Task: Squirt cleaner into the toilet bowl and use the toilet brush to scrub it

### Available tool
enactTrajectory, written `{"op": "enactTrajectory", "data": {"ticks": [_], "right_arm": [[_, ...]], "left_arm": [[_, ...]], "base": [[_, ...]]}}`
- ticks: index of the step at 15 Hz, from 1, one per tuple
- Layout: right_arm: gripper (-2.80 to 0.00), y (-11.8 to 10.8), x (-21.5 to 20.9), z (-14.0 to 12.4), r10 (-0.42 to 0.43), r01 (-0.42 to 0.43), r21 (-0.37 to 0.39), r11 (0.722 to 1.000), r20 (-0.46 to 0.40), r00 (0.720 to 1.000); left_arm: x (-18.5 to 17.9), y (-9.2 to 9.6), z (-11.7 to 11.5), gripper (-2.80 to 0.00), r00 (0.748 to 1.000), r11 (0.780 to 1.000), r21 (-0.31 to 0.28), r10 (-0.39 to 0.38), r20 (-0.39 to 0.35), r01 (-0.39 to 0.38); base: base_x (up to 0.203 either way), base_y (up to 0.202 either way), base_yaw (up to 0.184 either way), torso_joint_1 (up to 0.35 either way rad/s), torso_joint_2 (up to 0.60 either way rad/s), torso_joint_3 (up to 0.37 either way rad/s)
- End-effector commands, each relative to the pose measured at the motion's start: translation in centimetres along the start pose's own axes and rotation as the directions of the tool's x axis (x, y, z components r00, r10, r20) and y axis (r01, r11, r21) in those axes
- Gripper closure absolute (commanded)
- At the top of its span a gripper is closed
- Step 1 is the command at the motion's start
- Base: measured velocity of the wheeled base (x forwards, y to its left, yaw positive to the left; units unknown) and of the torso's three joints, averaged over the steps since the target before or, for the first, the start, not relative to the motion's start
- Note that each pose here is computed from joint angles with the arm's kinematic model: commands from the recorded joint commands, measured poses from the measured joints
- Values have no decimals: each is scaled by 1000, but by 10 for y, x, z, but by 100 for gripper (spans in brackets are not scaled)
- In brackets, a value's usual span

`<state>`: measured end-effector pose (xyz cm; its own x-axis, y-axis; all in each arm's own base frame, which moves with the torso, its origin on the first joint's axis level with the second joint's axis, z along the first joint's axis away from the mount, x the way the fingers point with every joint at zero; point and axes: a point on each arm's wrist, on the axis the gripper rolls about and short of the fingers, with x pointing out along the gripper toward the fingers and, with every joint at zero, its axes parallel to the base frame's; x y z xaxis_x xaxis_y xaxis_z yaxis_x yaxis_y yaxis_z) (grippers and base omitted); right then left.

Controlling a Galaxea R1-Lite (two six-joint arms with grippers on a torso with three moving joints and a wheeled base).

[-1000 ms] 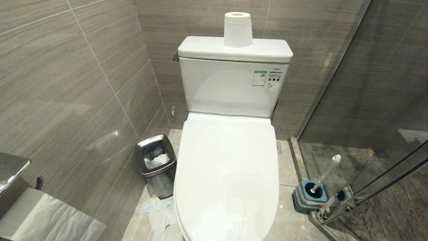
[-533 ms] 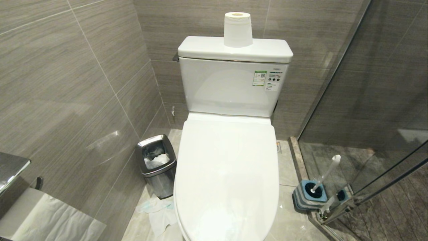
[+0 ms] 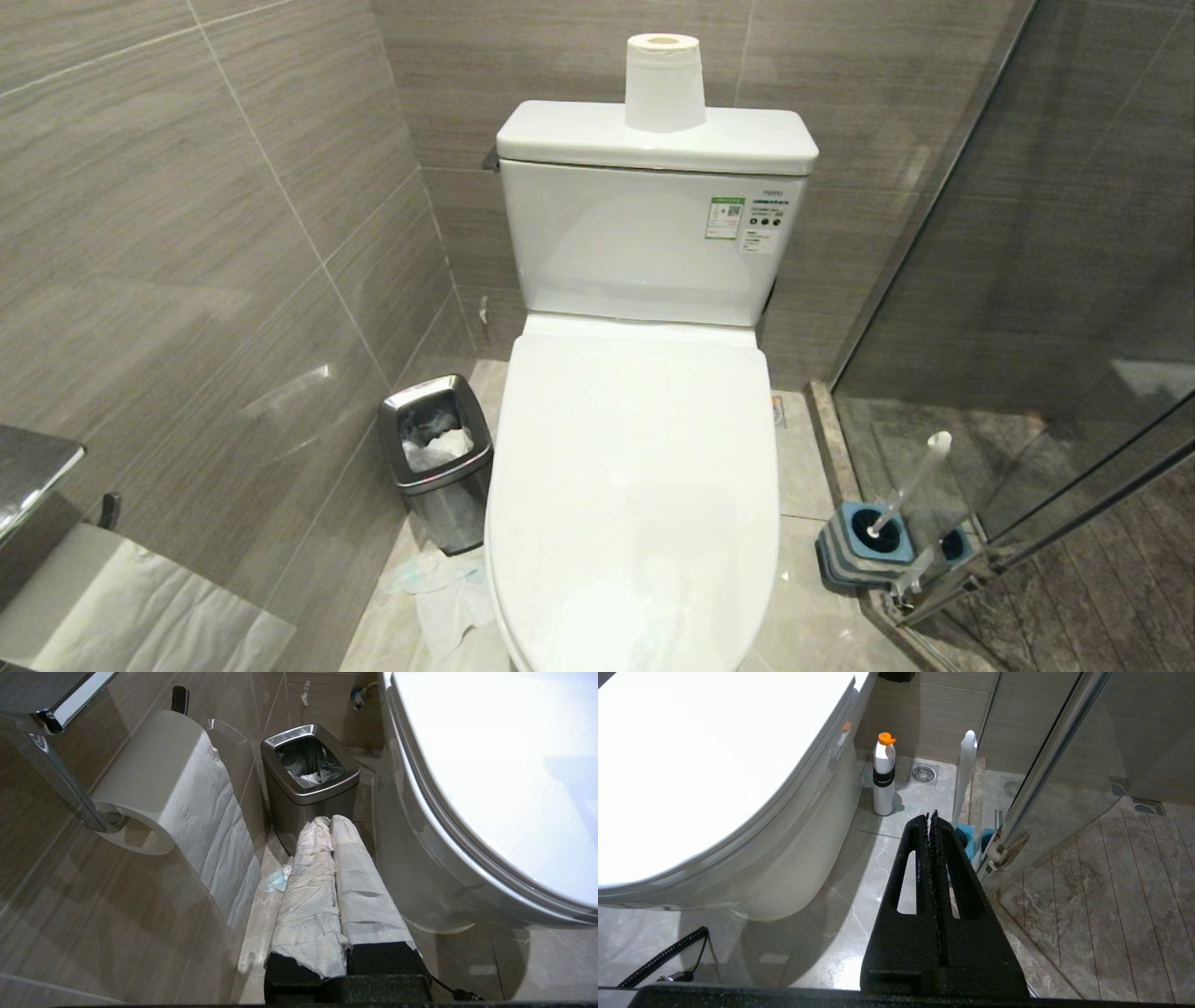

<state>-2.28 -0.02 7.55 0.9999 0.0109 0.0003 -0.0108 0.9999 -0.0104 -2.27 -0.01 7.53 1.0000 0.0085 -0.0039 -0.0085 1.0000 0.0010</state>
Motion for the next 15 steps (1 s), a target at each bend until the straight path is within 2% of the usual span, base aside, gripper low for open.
{"op": "enactTrajectory", "data": {"ticks": [1,15], "right_arm": [[0,0,0,0,0,0,0,1000,-2,1000],[0,0,0,0,0,0,8,1000,-2,1000]], "left_arm": [[0,0,0,0,1000,1000,1,1,-3,-1],[0,0,0,0,1000,1000,0,1,-1,-1]], "base": [[0,0,0,0,0,0],[0,0,0,0,0,0]]}}
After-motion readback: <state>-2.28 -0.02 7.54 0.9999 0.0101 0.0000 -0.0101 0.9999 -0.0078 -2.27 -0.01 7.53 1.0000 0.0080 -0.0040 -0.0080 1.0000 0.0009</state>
